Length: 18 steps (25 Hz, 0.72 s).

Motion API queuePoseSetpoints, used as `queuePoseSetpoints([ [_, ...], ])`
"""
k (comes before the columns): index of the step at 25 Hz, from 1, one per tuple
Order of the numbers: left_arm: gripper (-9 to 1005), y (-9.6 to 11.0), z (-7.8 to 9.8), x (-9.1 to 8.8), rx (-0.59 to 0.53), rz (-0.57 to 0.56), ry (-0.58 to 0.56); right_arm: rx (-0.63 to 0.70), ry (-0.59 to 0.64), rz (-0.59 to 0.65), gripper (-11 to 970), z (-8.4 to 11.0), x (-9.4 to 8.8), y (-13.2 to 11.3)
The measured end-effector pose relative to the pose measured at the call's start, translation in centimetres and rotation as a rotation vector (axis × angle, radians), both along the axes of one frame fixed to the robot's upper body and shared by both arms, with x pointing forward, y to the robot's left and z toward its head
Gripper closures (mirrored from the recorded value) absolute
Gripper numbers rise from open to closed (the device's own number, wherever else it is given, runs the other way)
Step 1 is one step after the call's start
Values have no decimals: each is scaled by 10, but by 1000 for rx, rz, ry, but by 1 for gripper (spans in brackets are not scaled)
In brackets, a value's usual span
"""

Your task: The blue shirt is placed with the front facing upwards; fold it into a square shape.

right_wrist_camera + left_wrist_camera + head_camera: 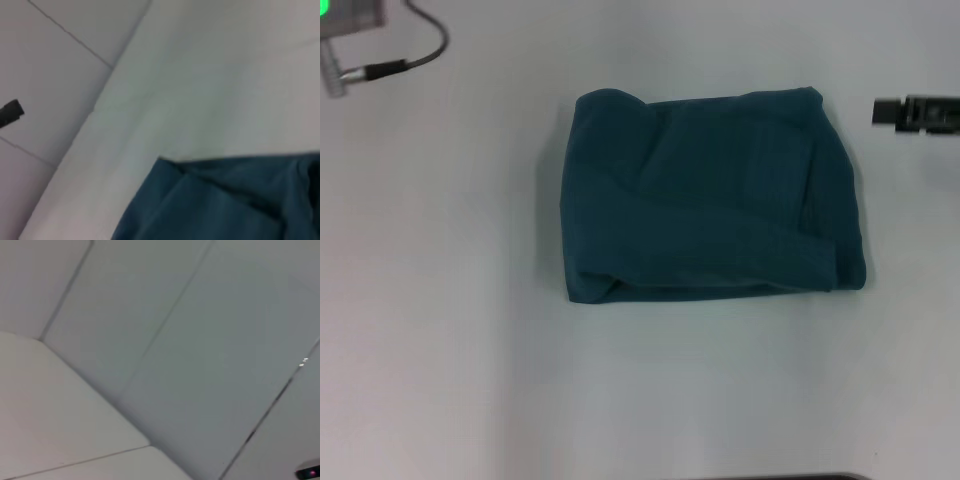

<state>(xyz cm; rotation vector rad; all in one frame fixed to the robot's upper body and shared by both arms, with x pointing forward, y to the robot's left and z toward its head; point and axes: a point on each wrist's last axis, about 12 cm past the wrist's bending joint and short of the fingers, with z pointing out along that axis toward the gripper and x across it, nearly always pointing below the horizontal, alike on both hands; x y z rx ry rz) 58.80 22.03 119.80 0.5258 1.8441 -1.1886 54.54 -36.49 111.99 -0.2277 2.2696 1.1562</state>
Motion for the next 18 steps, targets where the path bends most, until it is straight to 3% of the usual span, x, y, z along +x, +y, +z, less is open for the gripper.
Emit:
queuePoseSetpoints([
  [7, 56, 48, -19, -20, 59, 69, -46, 41, 141, 33, 15, -5, -8, 6],
  [18, 30, 76, -39, -44, 64, 108, -60, 74, 265, 6, 14, -35, -21, 15],
])
